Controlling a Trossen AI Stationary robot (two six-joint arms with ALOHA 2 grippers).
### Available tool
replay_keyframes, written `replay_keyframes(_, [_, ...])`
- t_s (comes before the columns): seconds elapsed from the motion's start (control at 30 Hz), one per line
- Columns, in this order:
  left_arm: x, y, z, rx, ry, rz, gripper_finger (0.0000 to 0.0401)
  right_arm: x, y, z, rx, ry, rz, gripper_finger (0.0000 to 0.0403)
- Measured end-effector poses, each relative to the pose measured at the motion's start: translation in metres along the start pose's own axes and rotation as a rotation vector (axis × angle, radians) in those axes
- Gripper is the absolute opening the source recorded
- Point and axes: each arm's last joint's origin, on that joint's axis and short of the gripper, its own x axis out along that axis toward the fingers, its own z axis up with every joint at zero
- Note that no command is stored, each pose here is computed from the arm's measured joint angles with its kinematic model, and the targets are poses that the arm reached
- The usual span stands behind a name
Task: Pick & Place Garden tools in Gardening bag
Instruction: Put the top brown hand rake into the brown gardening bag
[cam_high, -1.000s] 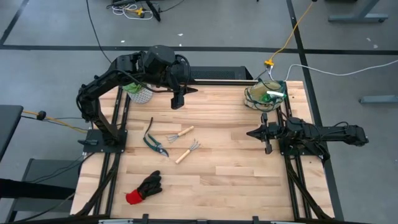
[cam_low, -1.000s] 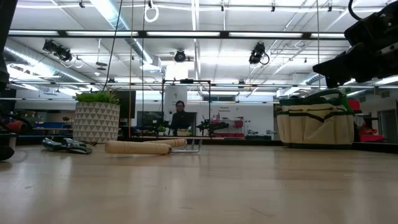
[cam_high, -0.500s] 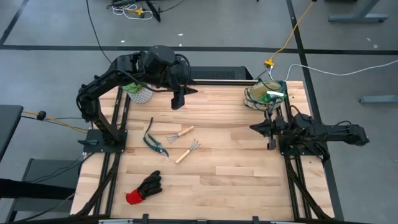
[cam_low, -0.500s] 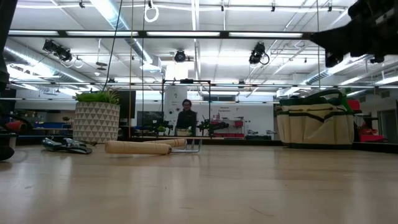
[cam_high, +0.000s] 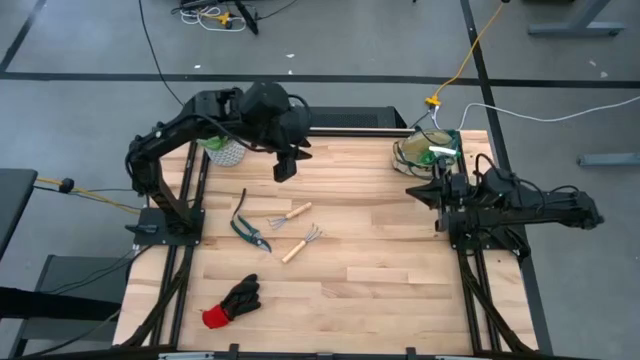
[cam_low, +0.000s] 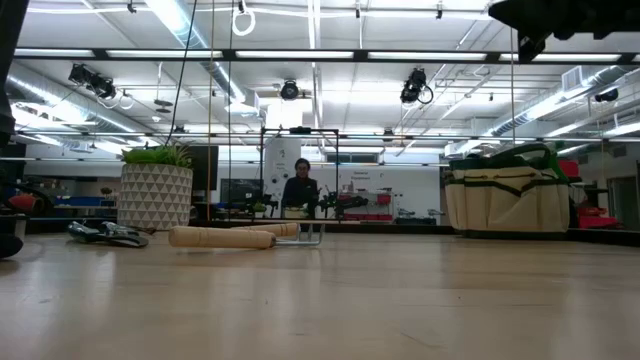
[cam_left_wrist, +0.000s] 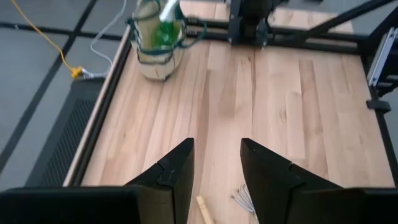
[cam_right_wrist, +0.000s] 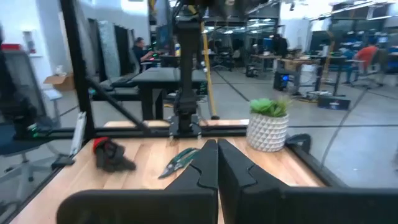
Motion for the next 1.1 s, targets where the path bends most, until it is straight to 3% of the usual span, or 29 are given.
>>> replay_keyframes(0.47, [0.054,0.001,-0.029,-0.031,0.169,-0.021,0.014,0.008,-0.002,0.037,0.037,-0.002,-0.042,0.0])
replay_keyframes(0.8, [0.088,0.001,-0.057,-0.076,0.087,-0.016,0.0139,0.016,-0.001,0.033,0.06,0.051,-0.038,0.0])
replay_keyframes(1.1, [0.084,-0.002,-0.087,-0.103,0.067,-0.016,0.0139,0.024,-0.002,0.029,0.073,0.084,-0.07,0.0018])
